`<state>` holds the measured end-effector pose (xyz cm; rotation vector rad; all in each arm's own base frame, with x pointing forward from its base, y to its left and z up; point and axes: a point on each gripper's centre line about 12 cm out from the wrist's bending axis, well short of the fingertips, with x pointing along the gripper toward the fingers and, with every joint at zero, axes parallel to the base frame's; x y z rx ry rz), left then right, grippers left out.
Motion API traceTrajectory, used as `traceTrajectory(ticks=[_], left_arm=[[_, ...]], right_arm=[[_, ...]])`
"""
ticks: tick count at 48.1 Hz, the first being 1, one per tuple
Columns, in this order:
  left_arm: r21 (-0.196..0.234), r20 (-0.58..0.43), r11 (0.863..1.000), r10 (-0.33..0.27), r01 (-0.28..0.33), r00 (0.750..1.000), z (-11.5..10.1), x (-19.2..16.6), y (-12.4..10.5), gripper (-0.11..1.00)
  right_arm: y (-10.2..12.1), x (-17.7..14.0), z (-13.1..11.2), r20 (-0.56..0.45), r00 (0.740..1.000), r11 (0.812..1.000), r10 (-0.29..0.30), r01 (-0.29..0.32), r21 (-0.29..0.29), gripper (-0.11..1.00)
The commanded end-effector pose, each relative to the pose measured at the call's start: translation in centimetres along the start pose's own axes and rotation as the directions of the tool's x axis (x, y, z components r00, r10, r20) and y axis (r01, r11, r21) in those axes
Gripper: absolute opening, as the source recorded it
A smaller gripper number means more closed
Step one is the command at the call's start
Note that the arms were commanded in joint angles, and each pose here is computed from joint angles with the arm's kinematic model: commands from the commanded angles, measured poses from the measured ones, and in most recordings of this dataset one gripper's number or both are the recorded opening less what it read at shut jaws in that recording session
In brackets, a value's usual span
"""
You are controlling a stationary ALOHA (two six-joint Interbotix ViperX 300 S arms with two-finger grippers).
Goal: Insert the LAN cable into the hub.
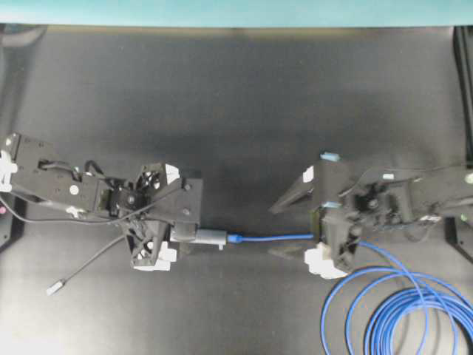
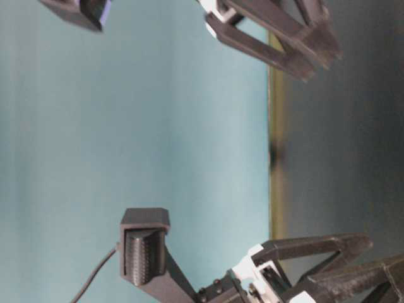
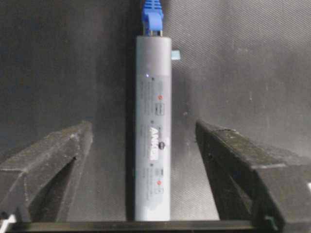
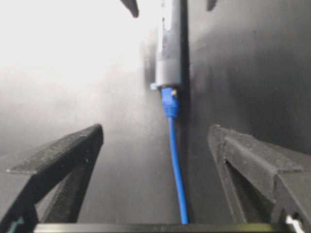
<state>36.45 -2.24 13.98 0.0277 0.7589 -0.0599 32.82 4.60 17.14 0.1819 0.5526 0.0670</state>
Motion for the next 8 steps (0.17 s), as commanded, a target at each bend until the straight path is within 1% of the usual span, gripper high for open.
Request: traceTrajectory(ticks=[1,4,8], left_arm=[[0.002,0.014,1.000,0.000,0.000,1.000,0.2,-0.4,0.0,0.80],[0.000,0.034,1.000,0.000,0.000,0.999,0.6,-1.1,0.0,0.80],[0.000,0.095,1.000,0.000,0.000,0.995,2.0,-3.0,0.0,0.80]], right_arm=[[-0.2,-1.2,1.3,0.059,0.998,1.000,0.001,-0.002,0.012,0.84],[-0.3,-2.1,1.8,0.086,0.996,1.000,0.001,-0.002,0.012,0.84],[-0.4,-3.5,2.1,0.118,0.993,1.000,0.003,-0.004,0.014,0.84]])
